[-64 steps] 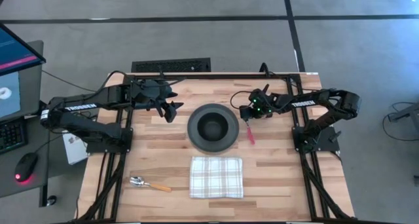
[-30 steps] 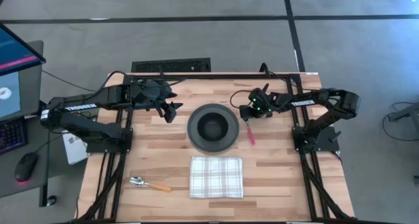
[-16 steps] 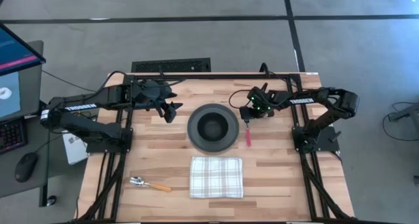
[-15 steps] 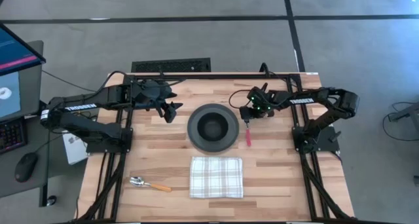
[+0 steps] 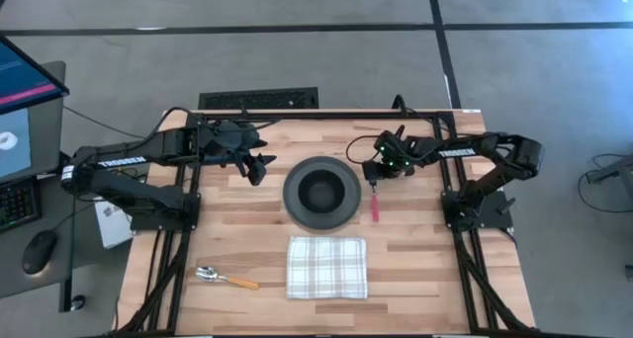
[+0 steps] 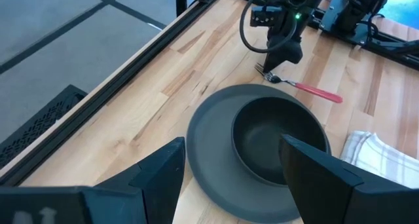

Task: Set table place
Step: Move the red fork to the right of the black plate

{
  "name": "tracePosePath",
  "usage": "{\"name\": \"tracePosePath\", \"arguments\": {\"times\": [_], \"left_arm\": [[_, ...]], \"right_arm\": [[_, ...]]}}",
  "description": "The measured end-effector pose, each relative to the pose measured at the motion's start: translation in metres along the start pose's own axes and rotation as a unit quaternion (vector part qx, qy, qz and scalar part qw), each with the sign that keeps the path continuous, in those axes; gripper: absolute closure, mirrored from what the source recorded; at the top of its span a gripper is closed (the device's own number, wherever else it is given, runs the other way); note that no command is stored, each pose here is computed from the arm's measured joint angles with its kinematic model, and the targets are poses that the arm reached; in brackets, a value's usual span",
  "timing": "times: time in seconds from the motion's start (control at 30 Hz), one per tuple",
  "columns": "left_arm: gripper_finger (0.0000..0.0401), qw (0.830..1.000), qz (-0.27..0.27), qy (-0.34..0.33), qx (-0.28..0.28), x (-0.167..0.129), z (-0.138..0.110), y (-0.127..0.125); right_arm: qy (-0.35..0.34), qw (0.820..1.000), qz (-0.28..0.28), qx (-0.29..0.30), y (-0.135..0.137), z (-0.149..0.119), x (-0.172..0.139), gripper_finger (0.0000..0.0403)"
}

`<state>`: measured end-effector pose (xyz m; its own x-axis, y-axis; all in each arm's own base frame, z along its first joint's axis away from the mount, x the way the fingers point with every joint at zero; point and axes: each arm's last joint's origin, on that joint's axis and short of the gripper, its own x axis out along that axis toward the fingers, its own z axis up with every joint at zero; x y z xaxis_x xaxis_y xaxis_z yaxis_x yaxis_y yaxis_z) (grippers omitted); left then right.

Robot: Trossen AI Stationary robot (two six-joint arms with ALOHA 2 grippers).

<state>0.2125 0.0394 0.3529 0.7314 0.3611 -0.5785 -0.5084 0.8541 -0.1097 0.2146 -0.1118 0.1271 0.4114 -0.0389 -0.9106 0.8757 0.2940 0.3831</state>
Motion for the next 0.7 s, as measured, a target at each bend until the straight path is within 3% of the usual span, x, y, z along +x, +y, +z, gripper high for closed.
{"name": "tracePosePath", "arguments": {"times": [0.7], "left_arm": [[0.0166, 1.000, 0.000, 0.000, 0.000, 0.0000, 0.0000, -0.0001]], "right_arm": [[0.007, 1.000, 0.004, -0.001, 0.0032, 0.0011, -0.0053, 0.0304]]}}
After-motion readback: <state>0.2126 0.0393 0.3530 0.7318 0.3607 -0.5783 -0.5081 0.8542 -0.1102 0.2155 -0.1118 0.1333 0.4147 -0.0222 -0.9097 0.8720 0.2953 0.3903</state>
